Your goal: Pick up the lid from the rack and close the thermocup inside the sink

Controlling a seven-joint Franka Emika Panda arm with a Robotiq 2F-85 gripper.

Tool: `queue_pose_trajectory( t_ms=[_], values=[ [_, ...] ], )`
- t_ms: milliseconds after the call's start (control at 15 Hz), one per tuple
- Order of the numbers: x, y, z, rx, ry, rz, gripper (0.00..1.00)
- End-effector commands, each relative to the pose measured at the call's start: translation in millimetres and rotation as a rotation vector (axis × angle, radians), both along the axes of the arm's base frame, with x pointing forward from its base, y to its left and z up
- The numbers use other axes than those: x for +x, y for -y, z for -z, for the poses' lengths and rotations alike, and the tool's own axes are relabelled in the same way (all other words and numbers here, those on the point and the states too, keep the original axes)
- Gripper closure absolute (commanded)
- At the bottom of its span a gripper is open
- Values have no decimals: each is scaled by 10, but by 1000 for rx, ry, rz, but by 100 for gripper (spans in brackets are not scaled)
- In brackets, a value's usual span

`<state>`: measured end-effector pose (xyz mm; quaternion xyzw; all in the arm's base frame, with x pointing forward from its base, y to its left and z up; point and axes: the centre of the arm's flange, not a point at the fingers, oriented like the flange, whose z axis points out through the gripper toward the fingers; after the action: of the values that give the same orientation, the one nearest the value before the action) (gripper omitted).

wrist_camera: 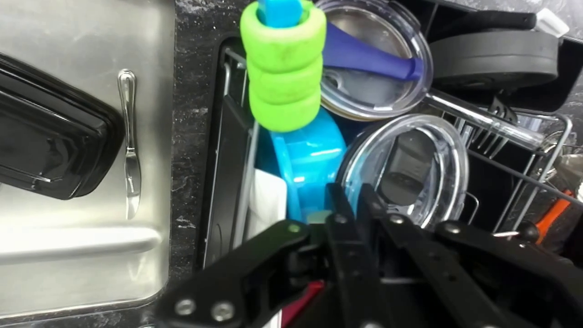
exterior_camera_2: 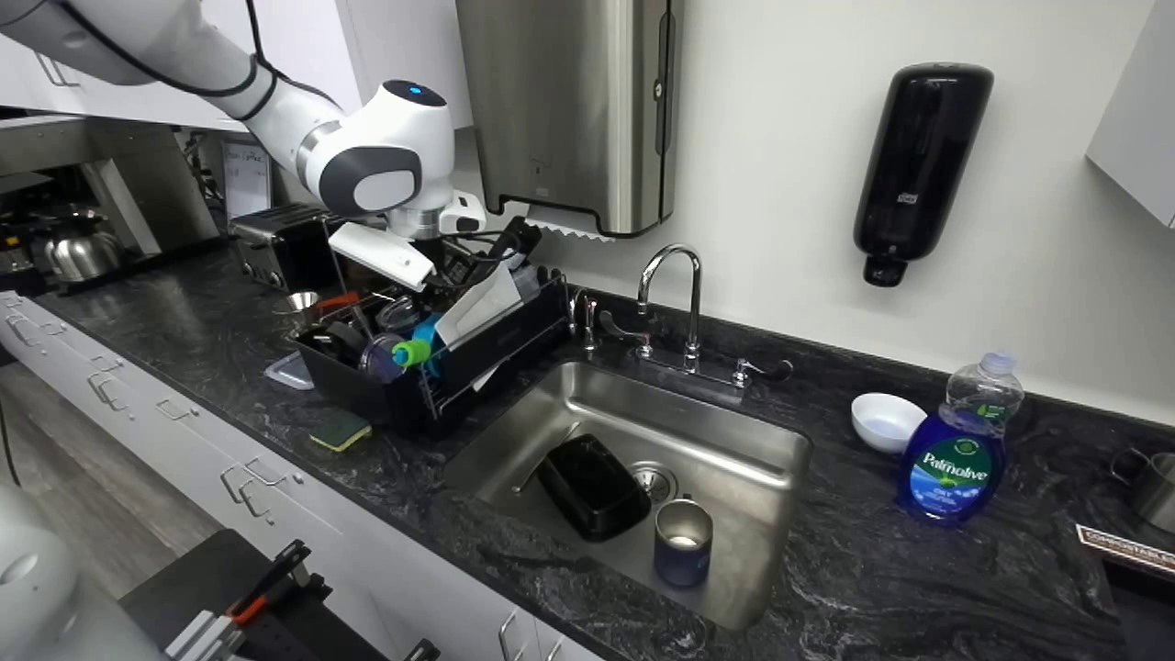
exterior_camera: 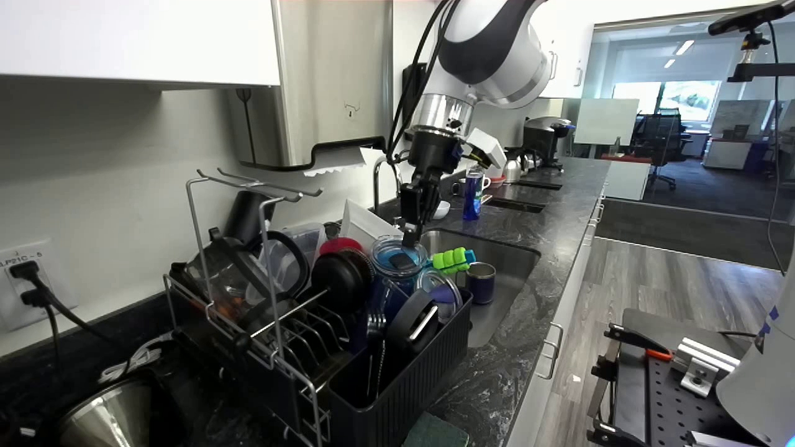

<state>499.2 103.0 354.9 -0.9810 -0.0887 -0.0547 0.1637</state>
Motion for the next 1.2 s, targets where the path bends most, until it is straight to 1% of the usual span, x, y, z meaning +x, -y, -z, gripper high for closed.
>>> queue_pose_trajectory(
  t_ms=[0, 333, 467, 600, 867, 1133],
  values=[
    [-15, 21, -20, 26, 21, -16, 98],
    [-46, 92, -298, 29, 42, -35, 98],
    [-45, 198, -413, 34, 55, -29, 98],
    [-30, 388, -502, 37, 60, -23, 98],
    [-19, 1011, -593, 53, 34, -8, 98],
    [-27, 1663, -559, 59, 0, 54, 98]
  ],
)
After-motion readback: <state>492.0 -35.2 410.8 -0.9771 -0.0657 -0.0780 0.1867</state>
